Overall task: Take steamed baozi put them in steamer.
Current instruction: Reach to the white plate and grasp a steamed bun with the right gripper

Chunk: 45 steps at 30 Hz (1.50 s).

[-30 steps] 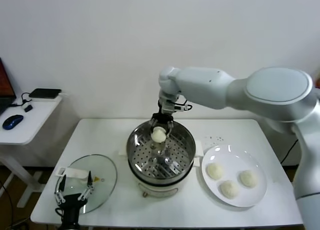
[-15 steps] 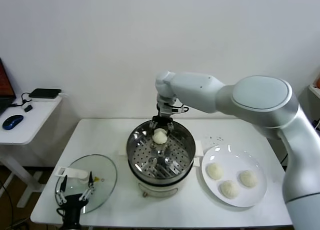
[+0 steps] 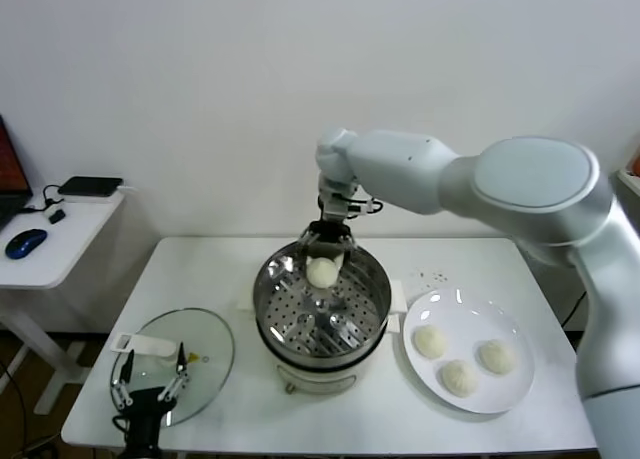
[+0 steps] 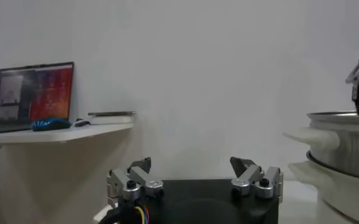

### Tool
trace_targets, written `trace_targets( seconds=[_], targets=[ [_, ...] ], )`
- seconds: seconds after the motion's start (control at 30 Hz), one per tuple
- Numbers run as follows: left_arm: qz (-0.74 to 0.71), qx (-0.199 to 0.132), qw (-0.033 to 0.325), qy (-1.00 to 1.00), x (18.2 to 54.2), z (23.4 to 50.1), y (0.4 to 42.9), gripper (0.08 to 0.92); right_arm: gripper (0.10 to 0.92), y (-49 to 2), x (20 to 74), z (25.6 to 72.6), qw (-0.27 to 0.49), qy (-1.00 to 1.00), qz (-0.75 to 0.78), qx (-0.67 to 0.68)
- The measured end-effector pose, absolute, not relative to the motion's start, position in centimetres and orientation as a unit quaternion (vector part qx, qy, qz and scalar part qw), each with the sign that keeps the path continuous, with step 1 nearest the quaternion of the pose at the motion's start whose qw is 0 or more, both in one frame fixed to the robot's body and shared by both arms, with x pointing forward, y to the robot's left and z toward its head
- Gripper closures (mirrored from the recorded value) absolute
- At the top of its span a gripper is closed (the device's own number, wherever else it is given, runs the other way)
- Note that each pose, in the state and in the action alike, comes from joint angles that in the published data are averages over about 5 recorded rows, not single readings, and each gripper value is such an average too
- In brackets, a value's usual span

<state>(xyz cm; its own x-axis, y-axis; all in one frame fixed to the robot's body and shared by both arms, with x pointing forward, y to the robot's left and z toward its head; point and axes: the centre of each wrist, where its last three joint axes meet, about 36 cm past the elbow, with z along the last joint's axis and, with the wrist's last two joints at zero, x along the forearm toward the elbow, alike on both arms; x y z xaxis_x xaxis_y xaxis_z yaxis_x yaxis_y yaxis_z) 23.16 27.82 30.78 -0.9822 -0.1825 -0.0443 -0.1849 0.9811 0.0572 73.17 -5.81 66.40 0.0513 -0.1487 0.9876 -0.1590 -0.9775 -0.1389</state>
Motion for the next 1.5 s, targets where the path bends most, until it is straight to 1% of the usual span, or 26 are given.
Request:
trace_targets(
  seconds=[0.13, 0.33, 0.47, 0.63, 0.83, 1.03, 1.23, 1.5],
  targets=[
    [0.034, -0.089, 0.019, 0.995, 23.0, 31.0, 27.7, 0.177, 0.2, -9.0, 72.4, 68.5, 0.01, -0.144, 0.657, 0.74],
    [0.035, -0.086, 0.022, 0.995, 23.0, 31.3, 27.5, 0.177, 0.2, -15.8, 70.6, 71.0, 0.04, -0.209, 0.627, 0.75],
    [0.034, -0.083, 0.023, 0.996, 23.0, 31.4, 27.3, 0.177, 0.2, -20.2, 68.8, 71.9, 0.099, -0.258, 0.617, 0.737],
    [0.033, -0.081, 0.025, 0.996, 23.0, 31.4, 27.2, 0.177, 0.2, -25.0, 66.2, 71.5, 0.211, -0.337, 0.603, 0.691],
    [0.031, -0.083, 0.027, 0.996, 23.1, 31.5, 27.3, 0.177, 0.2, -28.6, 63.1, 69.3, 0.336, -0.418, 0.568, 0.624],
    [0.03, -0.081, 0.026, 0.996, 23.2, 31.3, 27.2, 0.177, 0.2, -30.3, 60.7, 65.7, 0.414, -0.471, 0.53, 0.571],
    [0.032, -0.08, 0.024, 0.996, 23.1, 31.1, 27.3, 0.177, 0.2, -30.7, 59.5, 60.9, 0.458, -0.502, 0.501, 0.536],
    [0.039, -0.082, 0.022, 0.996, 23.0, 30.8, 27.6, 0.177, 0.2, -29.4, 59.1, 55.1, 0.475, -0.521, 0.486, 0.516]
  ],
)
